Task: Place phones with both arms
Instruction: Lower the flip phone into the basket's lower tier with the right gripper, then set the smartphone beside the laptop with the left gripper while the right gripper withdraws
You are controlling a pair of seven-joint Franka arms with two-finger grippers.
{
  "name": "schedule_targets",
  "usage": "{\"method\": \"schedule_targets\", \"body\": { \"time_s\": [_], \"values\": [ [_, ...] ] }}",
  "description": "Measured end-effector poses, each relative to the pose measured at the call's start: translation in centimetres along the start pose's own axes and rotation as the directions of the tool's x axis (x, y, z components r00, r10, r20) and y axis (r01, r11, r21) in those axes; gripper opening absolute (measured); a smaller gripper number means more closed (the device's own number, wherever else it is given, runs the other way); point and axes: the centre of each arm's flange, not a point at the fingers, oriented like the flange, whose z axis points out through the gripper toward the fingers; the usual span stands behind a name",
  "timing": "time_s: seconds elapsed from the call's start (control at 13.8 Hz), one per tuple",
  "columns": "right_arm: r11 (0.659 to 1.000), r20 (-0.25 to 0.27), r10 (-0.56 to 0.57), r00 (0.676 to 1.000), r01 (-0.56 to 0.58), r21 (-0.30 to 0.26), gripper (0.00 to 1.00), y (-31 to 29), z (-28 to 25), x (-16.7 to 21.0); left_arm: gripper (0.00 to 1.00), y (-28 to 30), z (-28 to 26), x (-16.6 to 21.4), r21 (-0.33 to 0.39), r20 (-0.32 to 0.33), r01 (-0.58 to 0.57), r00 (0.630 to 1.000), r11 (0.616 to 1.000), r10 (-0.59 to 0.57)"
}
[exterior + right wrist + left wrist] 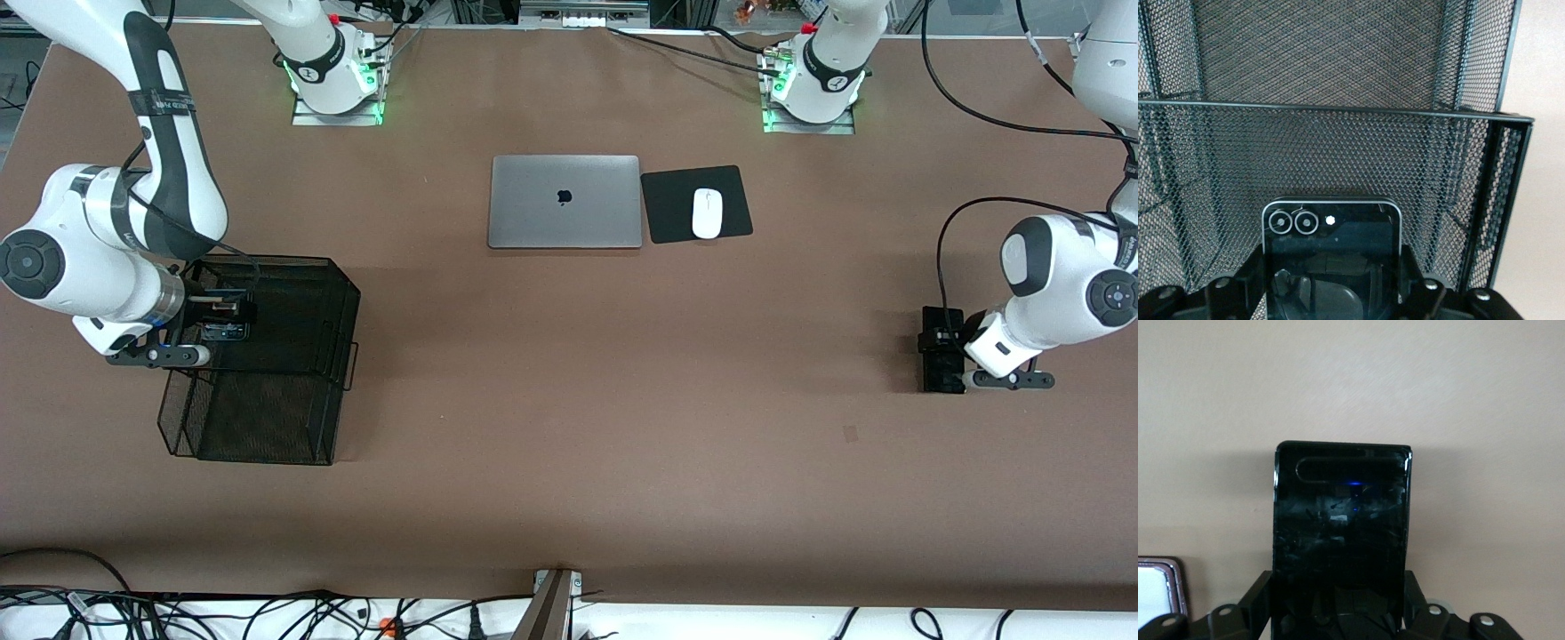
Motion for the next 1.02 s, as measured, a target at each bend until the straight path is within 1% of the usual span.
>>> {"method": "schedule_targets", "body": {
  "time_s": [0.15,0.22,0.36,0.51,0.73,1.02],
  "values": [
    [1.000,-0.023,0.001,1.000,-0.001,-0.004,0.79,0.1,0.1,0.3,0.79,3.1,-1.6,1.4,0.015,0.014,0.007,1.000,1.000,-0.007],
    [1.000,-0.031,0.001,1.000,-0.001,-0.005,0.79,0.1,0.1,0.5,0.79,5.3,-2.2,2.2,0.022,0.009,0.015,1.000,1.000,-0.016],
    [1.000,-0.051,0.002,0.999,-0.003,-0.007,0.81,0.1,-0.1,0.7,0.79,11.2,-2.8,3.1,0.032,0.003,0.034,0.999,0.999,-0.034],
    [1.000,-0.067,0.003,0.998,-0.003,-0.008,0.98,0.1,-0.6,1.0,0.79,18.1,-2.0,3.1,0.038,0.011,0.074,0.997,0.997,-0.074],
    [1.000,-0.094,0.002,0.996,-0.002,-0.009,1.00,0.1,-1.9,1.5,0.79,28.4,-1.1,2.6,0.037,0.009,0.151,0.988,0.988,-0.152],
    [1.000,-0.162,-0.006,0.987,0.004,-0.013,1.00,-0.2,-5.5,2.7,0.79,41.9,-2.9,1.6,-0.022,0.000,0.243,0.970,0.970,-0.244]
  ]
}}
